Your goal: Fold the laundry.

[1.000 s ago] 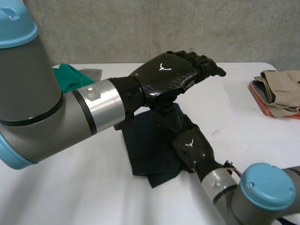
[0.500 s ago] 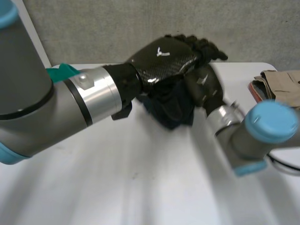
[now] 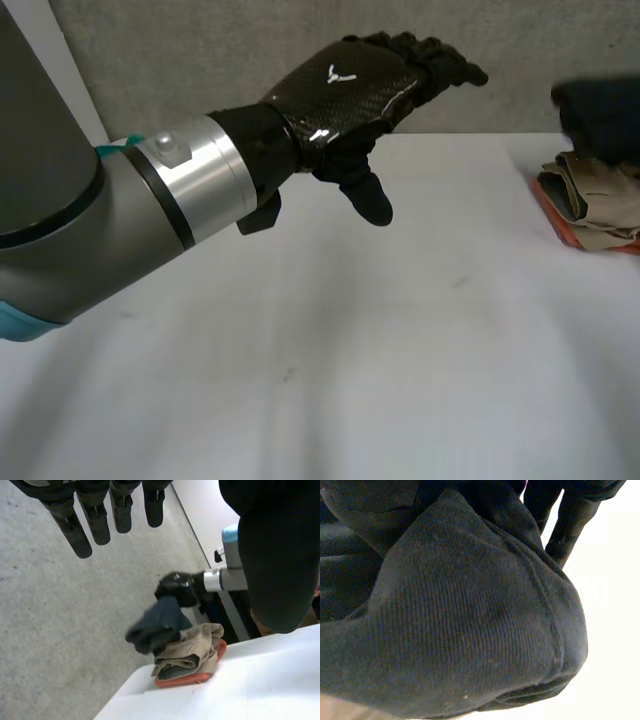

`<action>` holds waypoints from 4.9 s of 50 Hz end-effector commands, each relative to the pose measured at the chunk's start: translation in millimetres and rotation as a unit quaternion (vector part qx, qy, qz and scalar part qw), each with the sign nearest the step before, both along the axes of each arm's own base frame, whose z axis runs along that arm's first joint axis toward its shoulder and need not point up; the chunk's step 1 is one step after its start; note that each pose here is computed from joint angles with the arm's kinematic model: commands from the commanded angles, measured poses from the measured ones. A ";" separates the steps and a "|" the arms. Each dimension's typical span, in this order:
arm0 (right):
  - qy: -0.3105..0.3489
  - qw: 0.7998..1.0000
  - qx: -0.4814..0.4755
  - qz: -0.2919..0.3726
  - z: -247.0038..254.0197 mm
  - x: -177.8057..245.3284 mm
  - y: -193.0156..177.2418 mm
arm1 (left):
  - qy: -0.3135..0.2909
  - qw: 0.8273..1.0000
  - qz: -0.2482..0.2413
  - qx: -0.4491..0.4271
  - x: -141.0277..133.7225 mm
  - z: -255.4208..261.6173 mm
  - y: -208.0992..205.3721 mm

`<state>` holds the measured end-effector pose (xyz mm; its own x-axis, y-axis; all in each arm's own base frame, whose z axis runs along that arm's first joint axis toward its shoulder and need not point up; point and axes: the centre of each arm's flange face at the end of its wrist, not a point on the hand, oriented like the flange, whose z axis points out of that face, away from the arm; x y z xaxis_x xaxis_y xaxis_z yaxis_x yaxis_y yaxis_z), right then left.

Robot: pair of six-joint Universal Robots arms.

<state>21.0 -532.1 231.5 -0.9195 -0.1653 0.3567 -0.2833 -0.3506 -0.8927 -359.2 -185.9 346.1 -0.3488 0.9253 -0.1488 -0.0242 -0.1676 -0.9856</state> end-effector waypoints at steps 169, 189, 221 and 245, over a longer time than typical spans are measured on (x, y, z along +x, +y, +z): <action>0.209 0.962 0.077 0.158 9.2 237.9 321.3 | -0.218 0.952 0.215 -0.009 85.4 -168.6 -125.2; 0.050 0.970 -0.001 0.237 138.1 257.0 372.6 | -0.188 0.963 0.176 0.083 47.4 -206.3 -95.1; -0.018 0.977 0.080 0.195 127.4 243.8 327.2 | -0.015 0.953 0.280 0.119 64.6 -109.5 -105.9; -0.061 0.972 0.059 0.220 161.8 249.1 346.9 | -0.094 0.940 0.258 0.202 73.1 -205.9 -28.7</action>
